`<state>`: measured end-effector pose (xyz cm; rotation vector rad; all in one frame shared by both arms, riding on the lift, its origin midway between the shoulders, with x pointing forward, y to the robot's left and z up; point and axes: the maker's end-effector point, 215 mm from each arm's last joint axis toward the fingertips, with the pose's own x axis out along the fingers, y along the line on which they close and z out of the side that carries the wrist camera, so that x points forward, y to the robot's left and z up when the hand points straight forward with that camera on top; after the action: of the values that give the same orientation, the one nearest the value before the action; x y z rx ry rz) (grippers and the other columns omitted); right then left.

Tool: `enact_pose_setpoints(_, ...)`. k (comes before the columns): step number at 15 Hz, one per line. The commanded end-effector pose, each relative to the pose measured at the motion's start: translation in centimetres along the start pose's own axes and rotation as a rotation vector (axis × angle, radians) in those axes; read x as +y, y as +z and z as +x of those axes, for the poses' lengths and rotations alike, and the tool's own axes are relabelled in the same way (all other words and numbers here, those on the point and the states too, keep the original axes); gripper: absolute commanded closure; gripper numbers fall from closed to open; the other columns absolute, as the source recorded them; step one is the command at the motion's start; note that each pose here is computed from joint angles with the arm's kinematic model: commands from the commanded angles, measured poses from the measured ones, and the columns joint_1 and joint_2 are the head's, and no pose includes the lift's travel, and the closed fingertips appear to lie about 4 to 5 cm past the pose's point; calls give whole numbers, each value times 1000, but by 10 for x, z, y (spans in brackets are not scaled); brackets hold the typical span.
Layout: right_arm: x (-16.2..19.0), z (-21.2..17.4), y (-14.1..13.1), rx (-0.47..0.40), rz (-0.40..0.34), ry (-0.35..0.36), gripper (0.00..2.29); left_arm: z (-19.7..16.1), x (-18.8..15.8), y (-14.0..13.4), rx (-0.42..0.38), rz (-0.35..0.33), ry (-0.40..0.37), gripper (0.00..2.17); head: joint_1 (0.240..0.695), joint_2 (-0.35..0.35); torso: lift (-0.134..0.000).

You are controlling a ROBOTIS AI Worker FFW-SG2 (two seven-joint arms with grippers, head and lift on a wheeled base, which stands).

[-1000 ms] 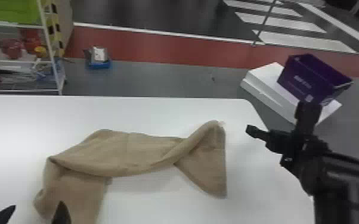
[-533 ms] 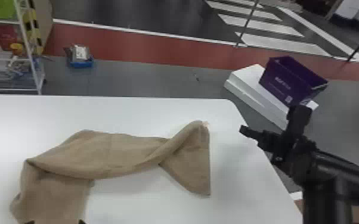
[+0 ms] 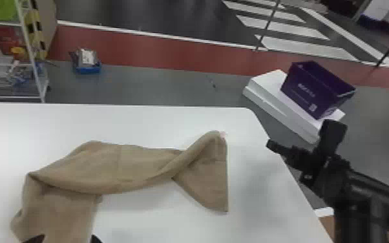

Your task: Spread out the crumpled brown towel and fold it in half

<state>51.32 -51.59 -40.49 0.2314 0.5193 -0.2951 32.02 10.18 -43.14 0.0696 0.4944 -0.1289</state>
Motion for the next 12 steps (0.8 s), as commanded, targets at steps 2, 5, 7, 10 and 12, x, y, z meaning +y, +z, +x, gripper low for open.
enact_pose_setpoints(2, -9, 3, 23, -69, -14, 5, 63, 0, 1, 11, -19, -20, -10, 134, 695, -350, -124)
enact_pose_setpoints(5, -9, 5, 30, -78, -23, 6, 63, 3, 6, 12, -14, -25, 1, 134, 695, -350, -124)
enact_pose_setpoints(7, -3, 5, 27, -72, -28, 19, 66, 7, 9, 0, 32, -19, 10, 137, 695, -350, -124)
enact_pose_setpoints(10, 1, 3, 24, -70, -33, 29, 66, 13, 28, 1, 30, -9, 78, 137, 695, -350, -124)
enact_pose_setpoints(12, 1, 2, 20, -63, -35, 28, 66, 15, 43, 2, 30, -9, 110, 137, 695, -350, -124)
